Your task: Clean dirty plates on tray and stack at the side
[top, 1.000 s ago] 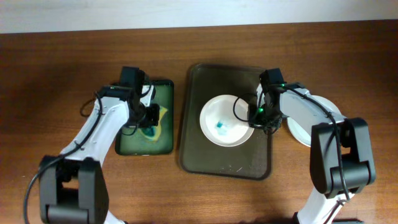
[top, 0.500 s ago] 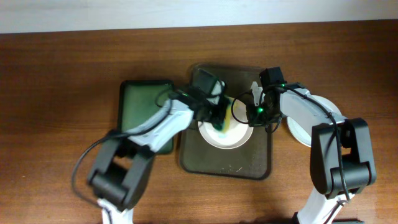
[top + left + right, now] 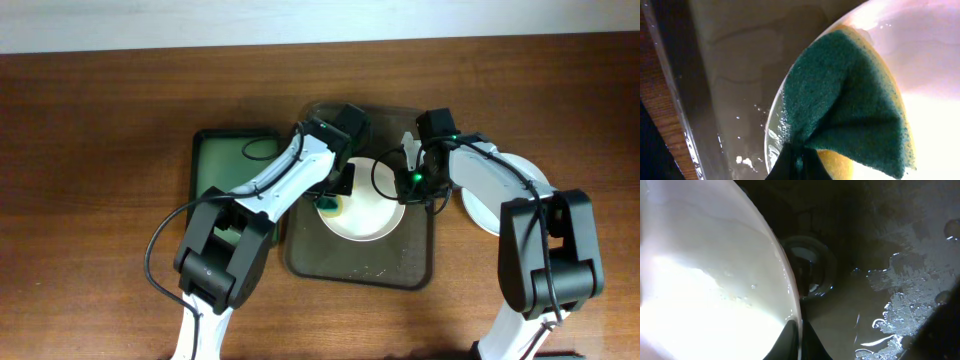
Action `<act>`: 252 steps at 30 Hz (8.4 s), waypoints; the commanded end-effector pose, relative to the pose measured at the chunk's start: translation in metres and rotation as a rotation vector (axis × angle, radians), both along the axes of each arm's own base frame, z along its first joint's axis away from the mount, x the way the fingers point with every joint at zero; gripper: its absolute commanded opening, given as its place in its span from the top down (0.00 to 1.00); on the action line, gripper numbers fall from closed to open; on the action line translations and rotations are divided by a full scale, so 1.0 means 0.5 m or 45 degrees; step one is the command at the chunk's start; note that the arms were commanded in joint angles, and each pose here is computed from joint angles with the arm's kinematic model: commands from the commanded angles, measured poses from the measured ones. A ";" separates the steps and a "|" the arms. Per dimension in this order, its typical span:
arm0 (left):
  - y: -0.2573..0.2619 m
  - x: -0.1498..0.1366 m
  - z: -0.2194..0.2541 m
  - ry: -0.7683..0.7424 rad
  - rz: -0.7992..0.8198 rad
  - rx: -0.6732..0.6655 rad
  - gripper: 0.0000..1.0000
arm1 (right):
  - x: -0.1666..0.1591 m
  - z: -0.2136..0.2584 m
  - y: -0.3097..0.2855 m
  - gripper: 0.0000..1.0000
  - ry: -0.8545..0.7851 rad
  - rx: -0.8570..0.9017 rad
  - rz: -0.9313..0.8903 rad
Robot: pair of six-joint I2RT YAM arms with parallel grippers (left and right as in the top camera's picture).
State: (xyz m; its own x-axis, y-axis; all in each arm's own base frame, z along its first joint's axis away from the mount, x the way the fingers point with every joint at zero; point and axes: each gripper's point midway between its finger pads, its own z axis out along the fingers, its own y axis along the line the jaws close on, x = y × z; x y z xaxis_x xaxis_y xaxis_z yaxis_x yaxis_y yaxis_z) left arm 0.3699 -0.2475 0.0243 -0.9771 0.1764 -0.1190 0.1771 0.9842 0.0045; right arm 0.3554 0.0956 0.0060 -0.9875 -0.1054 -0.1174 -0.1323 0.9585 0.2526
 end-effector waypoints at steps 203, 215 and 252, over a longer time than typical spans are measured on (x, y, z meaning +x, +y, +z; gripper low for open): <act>0.389 -0.057 0.378 -0.328 0.397 -0.231 0.00 | -0.172 0.619 -0.001 0.02 -1.054 0.030 0.184; 0.389 -0.057 0.378 -0.328 0.398 -0.231 0.01 | -0.278 0.380 -0.036 0.02 -1.473 0.032 0.236; 0.405 -0.052 0.419 -1.022 0.379 -0.279 0.01 | -0.245 0.311 -0.036 0.02 -1.841 0.037 0.190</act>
